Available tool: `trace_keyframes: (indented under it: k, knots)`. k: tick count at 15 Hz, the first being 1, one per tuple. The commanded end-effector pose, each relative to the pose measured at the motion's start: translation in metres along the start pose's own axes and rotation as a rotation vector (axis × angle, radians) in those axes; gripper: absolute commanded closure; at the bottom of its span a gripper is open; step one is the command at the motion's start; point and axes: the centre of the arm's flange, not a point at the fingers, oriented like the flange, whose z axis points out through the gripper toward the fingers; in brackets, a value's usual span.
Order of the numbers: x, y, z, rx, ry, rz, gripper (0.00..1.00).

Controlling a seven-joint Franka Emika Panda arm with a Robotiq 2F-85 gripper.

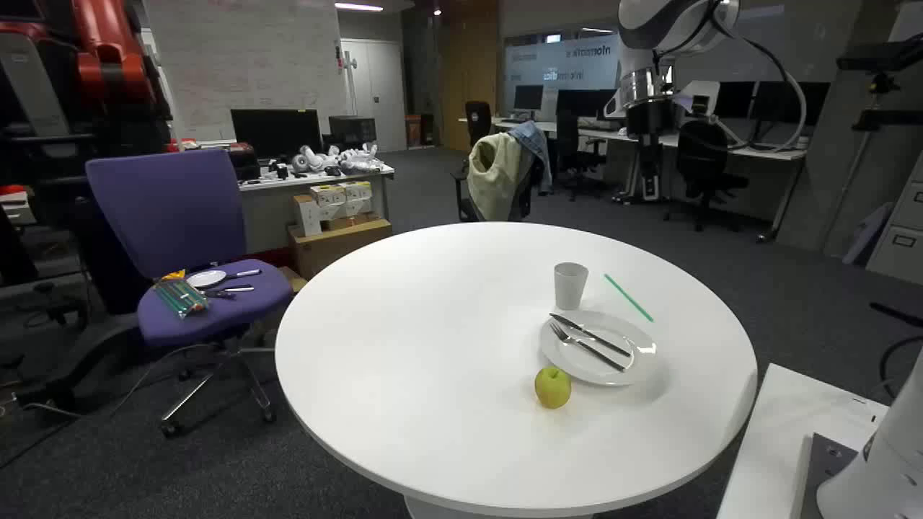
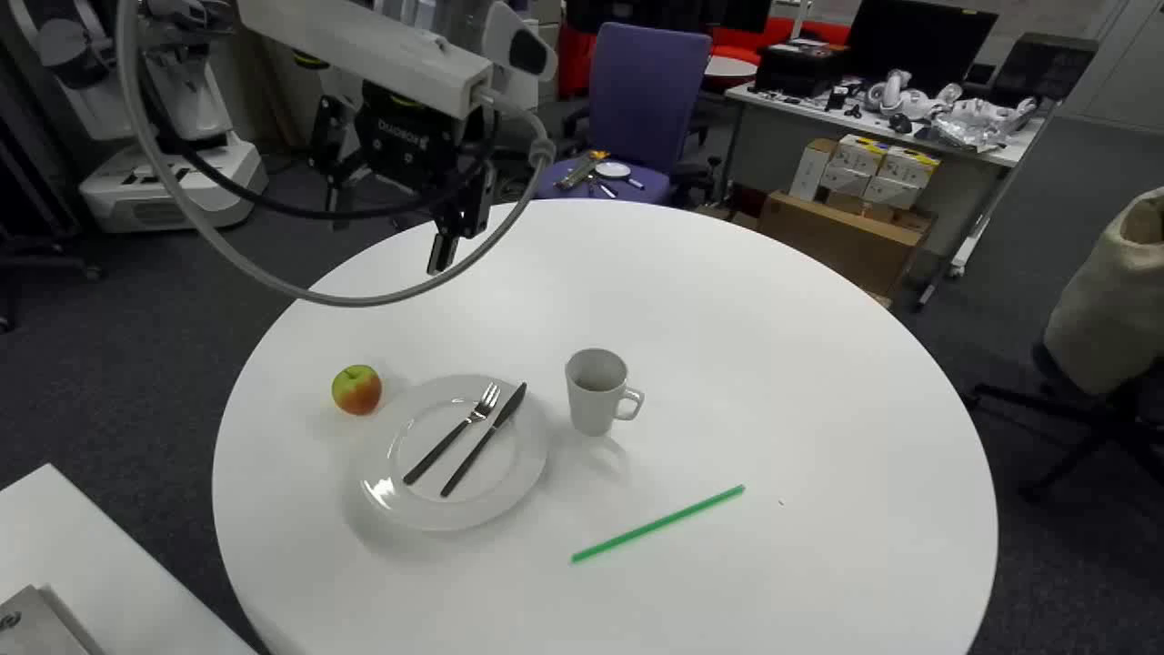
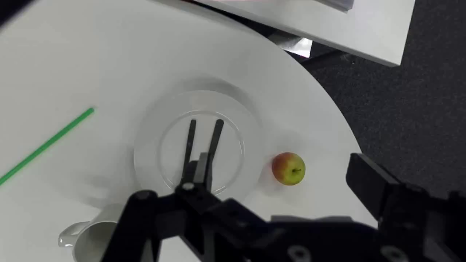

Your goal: Put the green straw in the cup

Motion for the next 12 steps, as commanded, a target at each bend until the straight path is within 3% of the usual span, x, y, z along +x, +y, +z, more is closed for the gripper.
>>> trace_keyframes:
  k: [1,2,5,9,12]
  knots:
    - [0.000,0.000,0.000,0.000,0.000,0.000,0.00]
    - [0.001,0.009,-0.001,-0.006,0.064,0.065,0.00]
    - [-0.002,0.038,-0.003,0.021,0.145,0.200,0.00]
    - [-0.012,0.085,0.003,0.081,0.225,0.398,0.00]
    - [-0.018,0.115,0.009,0.061,0.284,0.548,0.00]
